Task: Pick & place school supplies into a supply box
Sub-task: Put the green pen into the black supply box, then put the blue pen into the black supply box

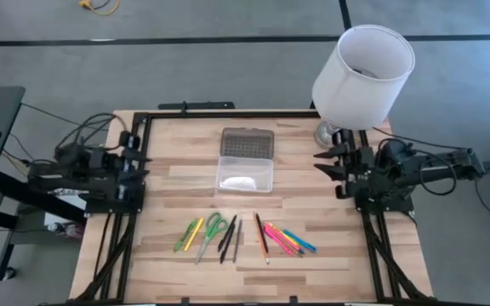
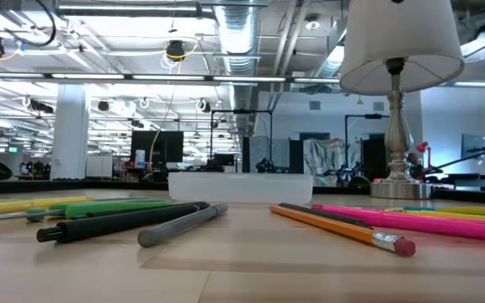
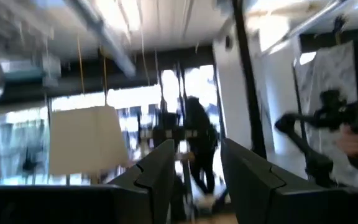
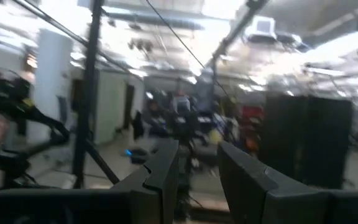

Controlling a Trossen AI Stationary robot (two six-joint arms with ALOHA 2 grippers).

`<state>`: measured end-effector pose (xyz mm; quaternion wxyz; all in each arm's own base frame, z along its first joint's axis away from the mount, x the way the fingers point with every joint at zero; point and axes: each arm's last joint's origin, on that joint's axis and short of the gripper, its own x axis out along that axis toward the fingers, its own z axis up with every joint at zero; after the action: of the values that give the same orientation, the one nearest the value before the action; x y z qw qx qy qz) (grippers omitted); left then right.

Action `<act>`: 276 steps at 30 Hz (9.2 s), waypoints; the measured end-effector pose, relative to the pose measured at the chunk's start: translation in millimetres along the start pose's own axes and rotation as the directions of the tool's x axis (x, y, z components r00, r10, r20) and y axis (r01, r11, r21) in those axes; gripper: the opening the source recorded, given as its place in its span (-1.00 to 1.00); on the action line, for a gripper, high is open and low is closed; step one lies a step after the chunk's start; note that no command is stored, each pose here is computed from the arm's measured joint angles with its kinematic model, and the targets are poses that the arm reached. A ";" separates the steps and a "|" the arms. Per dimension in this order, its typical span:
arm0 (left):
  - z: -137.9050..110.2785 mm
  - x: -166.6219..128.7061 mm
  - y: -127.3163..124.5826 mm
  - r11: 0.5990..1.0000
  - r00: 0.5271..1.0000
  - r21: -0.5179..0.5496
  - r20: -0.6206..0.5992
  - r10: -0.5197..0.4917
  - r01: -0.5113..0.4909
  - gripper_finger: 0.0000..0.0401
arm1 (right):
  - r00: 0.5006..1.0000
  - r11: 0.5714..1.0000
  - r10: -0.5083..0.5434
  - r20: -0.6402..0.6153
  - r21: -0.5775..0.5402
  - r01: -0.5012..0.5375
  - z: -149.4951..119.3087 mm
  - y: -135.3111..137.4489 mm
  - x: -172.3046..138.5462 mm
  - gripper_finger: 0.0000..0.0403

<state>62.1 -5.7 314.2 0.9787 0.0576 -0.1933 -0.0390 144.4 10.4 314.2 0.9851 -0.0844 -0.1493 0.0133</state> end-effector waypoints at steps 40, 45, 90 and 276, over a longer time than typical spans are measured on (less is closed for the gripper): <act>-144.2 76.3 -123.9 0.873 0.285 -0.196 -0.956 -0.068 -0.447 -0.36 | 0.789 0.996 0.081 -0.610 0.071 -0.048 -114.2 29.0 61.5 -0.47; -159.2 72.3 -135.4 0.860 0.205 -0.169 -0.976 -0.076 -0.482 -0.36 | 0.801 0.997 0.079 -0.593 0.056 -0.057 -120.2 30.6 67.4 -0.47; -190.9 64.3 -145.7 0.859 0.020 -0.073 -0.997 -0.073 -0.507 -0.36 | 0.803 0.996 0.081 -0.590 0.028 -0.081 -123.3 31.7 69.5 -0.47; -135.4 90.8 -131.6 0.996 0.719 0.093 -0.692 0.066 -0.002 -0.16 | 0.561 0.969 0.113 -0.820 0.216 0.120 -128.7 108.8 24.5 -0.47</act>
<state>190.6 -131.7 207.0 0.9770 0.1064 0.1847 0.0118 205.8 98.0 181.8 0.9421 0.0429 0.3324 -0.0114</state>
